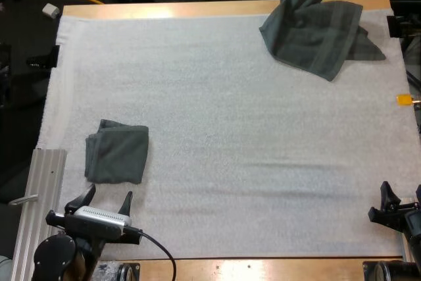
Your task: Pick towel from pile, fold and stack
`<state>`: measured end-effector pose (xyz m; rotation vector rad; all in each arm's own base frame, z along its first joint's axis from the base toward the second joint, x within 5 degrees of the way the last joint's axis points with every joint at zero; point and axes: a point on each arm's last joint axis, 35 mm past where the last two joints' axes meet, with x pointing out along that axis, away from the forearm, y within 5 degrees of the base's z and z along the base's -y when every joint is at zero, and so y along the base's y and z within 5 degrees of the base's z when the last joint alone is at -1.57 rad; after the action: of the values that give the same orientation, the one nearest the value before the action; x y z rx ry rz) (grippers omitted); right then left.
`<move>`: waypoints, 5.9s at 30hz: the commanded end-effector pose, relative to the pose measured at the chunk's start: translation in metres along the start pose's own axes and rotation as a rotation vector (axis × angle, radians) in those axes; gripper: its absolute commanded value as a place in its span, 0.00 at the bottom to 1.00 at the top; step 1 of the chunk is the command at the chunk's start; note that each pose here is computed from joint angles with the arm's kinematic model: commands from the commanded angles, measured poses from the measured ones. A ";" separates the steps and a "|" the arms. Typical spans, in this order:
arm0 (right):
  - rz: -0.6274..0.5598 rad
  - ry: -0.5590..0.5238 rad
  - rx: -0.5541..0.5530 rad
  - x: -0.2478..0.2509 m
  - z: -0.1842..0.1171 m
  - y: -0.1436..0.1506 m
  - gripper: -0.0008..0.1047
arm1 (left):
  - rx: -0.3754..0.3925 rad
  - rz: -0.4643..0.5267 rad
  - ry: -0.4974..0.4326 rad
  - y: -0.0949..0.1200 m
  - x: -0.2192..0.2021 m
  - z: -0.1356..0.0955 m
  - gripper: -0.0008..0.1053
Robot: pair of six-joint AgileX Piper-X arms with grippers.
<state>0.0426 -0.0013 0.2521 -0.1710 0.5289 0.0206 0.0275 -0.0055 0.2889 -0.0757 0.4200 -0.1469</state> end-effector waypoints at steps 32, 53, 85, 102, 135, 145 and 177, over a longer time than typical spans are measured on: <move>-0.009 -0.020 0.006 -0.005 0.006 -0.001 0.62 | -0.022 -0.016 -0.002 -0.001 0.001 0.003 0.61; 0.330 -0.080 -0.021 -0.037 0.070 -0.001 0.62 | 0.050 -0.282 -0.106 -0.015 -0.028 0.050 0.61; 0.428 0.138 0.357 0.151 0.151 0.019 0.62 | 0.071 -0.423 -0.043 -0.024 -0.012 0.081 0.61; 0.236 0.297 0.452 0.266 0.149 0.053 0.62 | 0.059 -0.421 -0.034 -0.023 -0.012 0.079 0.62; 0.100 0.447 0.645 0.419 0.097 0.051 0.61 | 0.056 -0.418 -0.023 -0.023 -0.011 0.079 0.62; 0.121 0.477 0.665 0.422 0.091 0.054 0.25 | 0.057 -0.419 -0.024 -0.023 -0.011 0.079 0.62; 0.337 -0.111 0.013 0.163 0.281 0.047 0.01 | 0.057 -0.430 -0.029 -0.024 -0.011 0.080 0.61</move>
<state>0.3446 0.0895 0.3790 -0.0480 0.4598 0.3231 0.0476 -0.0234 0.3661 -0.1054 0.3720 -0.5685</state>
